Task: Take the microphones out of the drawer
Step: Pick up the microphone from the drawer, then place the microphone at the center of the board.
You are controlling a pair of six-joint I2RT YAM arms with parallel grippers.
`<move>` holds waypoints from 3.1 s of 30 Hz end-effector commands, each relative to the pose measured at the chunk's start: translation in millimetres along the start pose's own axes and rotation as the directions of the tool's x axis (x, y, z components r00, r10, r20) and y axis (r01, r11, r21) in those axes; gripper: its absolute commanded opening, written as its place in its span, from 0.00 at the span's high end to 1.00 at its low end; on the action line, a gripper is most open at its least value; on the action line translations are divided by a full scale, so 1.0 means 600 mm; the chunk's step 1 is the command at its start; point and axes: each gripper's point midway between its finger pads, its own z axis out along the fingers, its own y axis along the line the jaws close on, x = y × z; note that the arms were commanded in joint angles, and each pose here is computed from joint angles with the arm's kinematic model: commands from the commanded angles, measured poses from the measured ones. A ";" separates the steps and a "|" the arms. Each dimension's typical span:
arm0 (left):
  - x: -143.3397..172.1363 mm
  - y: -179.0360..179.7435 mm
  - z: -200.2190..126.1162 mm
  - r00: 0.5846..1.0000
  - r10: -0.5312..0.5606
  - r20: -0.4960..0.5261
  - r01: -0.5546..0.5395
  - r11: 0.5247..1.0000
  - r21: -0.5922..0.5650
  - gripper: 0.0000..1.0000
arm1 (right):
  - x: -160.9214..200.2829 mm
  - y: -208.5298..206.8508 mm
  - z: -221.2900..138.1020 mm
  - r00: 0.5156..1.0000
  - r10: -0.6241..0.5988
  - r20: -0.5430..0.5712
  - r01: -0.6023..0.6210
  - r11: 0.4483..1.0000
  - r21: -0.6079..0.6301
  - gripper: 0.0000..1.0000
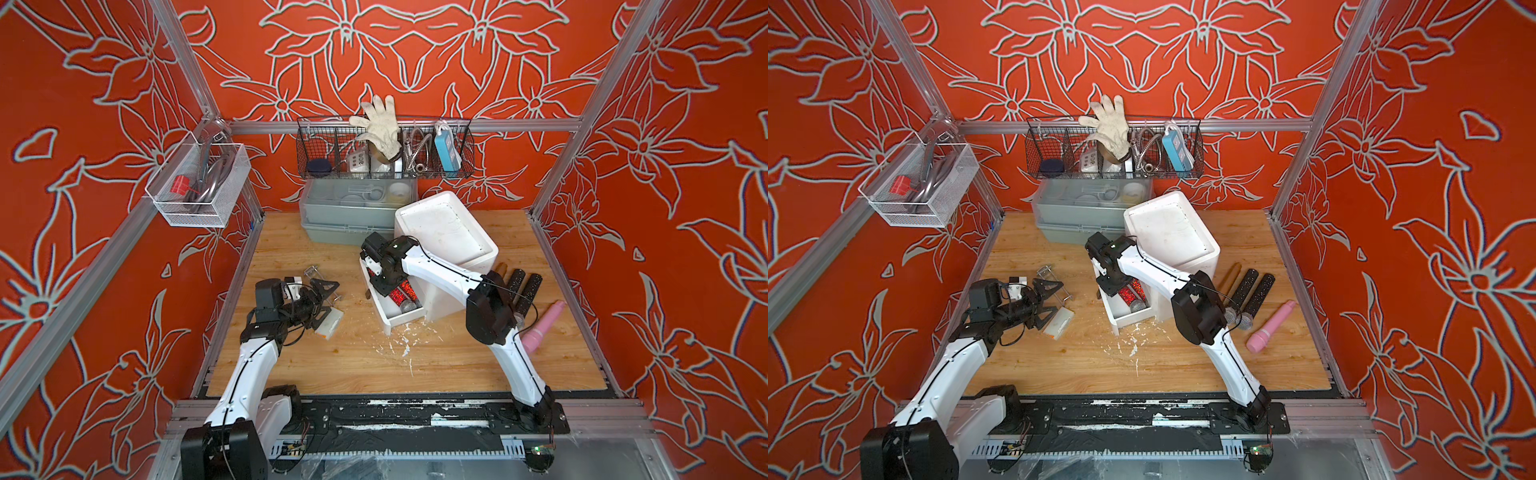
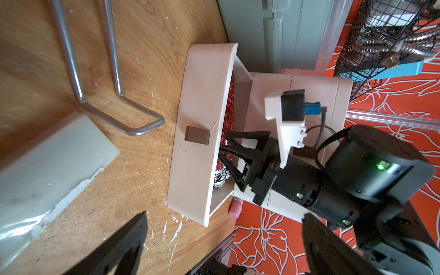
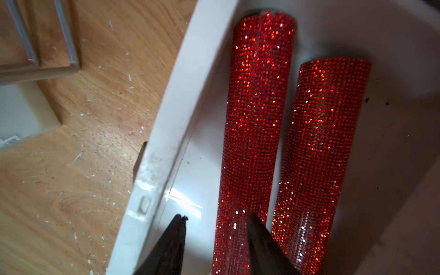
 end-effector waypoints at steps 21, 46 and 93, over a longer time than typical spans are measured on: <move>-0.001 -0.013 -0.001 1.000 0.022 -0.012 -0.022 0.999 0.028 0.00 | 0.033 -0.014 0.094 0.991 -0.002 -0.132 0.006 1.000 0.030 0.84; -0.003 -0.012 -0.001 1.000 0.027 -0.004 -0.027 0.999 0.026 0.00 | -0.035 -0.025 -0.108 0.991 0.103 0.080 -0.103 0.995 -0.001 1.00; -0.074 0.014 -0.059 0.982 -0.069 0.175 0.076 0.996 -0.036 0.00 | -0.102 0.142 0.056 0.923 0.369 0.113 -0.344 0.920 -0.189 1.00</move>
